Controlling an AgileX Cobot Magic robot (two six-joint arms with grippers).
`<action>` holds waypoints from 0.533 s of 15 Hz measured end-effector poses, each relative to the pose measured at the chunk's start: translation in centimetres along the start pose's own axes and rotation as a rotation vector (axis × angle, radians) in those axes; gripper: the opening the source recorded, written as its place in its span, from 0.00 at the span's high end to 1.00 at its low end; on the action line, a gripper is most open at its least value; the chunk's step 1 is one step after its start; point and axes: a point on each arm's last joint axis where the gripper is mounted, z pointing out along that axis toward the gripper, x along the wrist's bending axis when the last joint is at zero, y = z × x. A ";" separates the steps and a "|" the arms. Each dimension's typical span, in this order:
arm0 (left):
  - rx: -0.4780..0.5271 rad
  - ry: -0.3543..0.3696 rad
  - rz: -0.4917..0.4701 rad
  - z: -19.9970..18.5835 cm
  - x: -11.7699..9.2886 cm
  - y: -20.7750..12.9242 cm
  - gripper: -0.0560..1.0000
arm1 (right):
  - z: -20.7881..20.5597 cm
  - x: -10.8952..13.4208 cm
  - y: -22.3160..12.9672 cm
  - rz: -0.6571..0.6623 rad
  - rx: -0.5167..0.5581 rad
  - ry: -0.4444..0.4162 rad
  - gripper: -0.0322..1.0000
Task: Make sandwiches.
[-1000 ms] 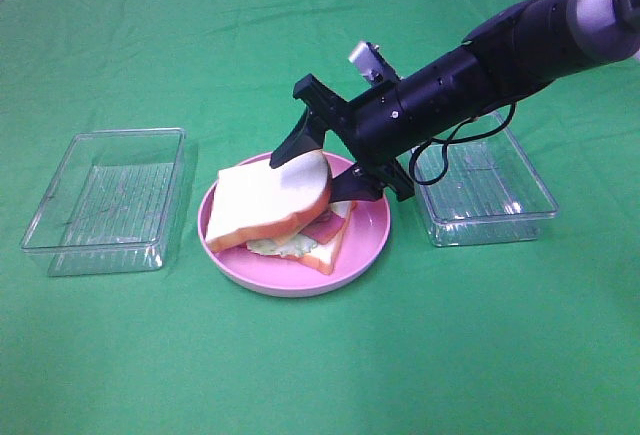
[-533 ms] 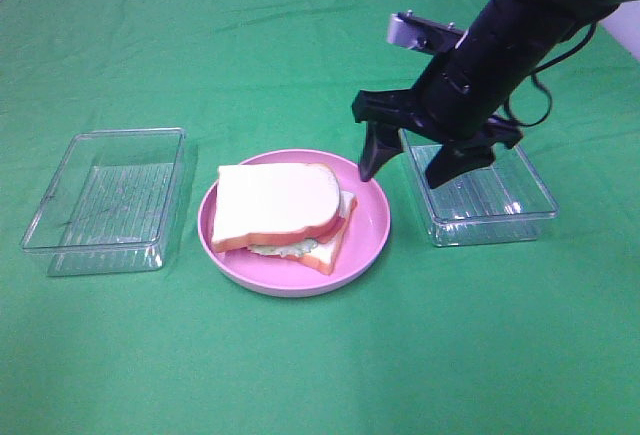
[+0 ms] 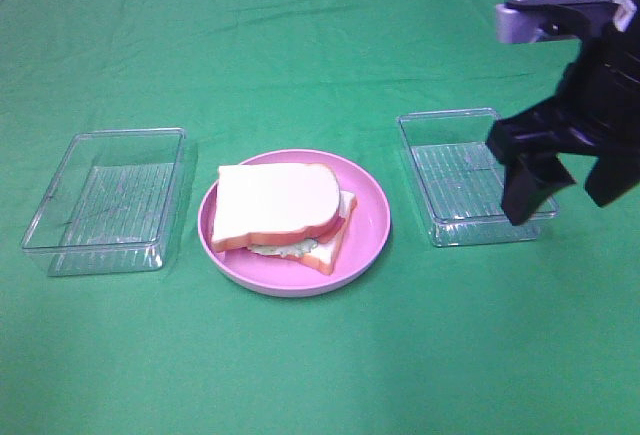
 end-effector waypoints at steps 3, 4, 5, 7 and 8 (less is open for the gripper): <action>0.000 0.000 0.000 0.0 0.0 0.0 0.16 | -1.5 -1.1 -9.2 -0.038 -0.077 0.009 0.26; 0.000 0.000 0.000 0.0 0.0 0.0 0.16 | -1.9 -1.3 -11.3 -0.053 -0.124 0.013 0.26; 0.000 0.000 0.000 0.0 0.0 0.0 0.16 | -2.0 -1.4 -12.2 -0.062 -0.141 0.014 0.26; 0.000 0.000 0.000 0.0 0.0 0.0 0.16 | -2.4 -1.9 -16.1 -0.114 -0.262 0.020 0.26; 0.000 0.000 0.000 0.0 0.0 0.0 0.16 | -2.4 -2.1 -17.8 -0.138 -0.321 0.024 0.26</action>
